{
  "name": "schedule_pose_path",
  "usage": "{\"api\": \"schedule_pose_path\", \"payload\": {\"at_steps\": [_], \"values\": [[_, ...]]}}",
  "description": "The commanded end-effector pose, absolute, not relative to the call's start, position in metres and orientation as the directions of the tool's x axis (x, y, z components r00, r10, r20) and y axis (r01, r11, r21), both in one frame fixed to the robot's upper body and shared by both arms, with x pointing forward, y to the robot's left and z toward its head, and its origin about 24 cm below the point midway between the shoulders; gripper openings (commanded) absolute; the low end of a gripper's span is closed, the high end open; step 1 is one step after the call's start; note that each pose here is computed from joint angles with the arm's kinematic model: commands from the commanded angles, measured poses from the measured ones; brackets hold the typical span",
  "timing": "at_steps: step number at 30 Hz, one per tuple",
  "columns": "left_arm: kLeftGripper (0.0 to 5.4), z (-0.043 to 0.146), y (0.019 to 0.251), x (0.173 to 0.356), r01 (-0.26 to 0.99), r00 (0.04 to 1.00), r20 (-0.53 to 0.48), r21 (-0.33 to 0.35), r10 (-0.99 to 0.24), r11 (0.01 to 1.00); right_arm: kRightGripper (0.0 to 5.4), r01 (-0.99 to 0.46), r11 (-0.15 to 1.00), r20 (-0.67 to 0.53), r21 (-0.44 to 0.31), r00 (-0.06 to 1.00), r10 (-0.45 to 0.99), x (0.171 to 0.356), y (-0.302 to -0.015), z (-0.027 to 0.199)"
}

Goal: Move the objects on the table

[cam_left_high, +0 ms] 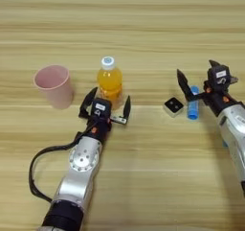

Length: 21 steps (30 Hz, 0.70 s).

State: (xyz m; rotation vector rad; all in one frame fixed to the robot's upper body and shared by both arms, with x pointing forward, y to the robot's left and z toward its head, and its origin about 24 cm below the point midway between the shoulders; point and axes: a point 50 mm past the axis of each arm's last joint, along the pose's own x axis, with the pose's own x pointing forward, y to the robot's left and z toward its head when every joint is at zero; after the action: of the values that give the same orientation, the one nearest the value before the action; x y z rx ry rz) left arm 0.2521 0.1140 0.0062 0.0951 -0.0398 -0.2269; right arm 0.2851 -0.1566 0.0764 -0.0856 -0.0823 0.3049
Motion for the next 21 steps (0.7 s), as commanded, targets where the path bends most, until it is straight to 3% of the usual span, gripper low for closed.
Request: {"api": "schedule_pose_path", "payload": {"at_steps": [1, 21], "values": [[5.38, 0.005, 0.116, 0.250, 0.203, 0.979, 0.014, 0.094, -0.205, 0.975, 5.40, -0.333, 0.936, 0.020, -0.116, 0.941, 0.338, 0.280, -0.156, 0.069], [5.38, 0.003, 0.122, 0.250, 0.169, 0.985, 0.007, 0.087, -0.171, 0.982, 5.40, -0.471, 0.869, -0.085, -0.150, 0.882, 0.463, 0.264, -0.139, 0.047]]}}
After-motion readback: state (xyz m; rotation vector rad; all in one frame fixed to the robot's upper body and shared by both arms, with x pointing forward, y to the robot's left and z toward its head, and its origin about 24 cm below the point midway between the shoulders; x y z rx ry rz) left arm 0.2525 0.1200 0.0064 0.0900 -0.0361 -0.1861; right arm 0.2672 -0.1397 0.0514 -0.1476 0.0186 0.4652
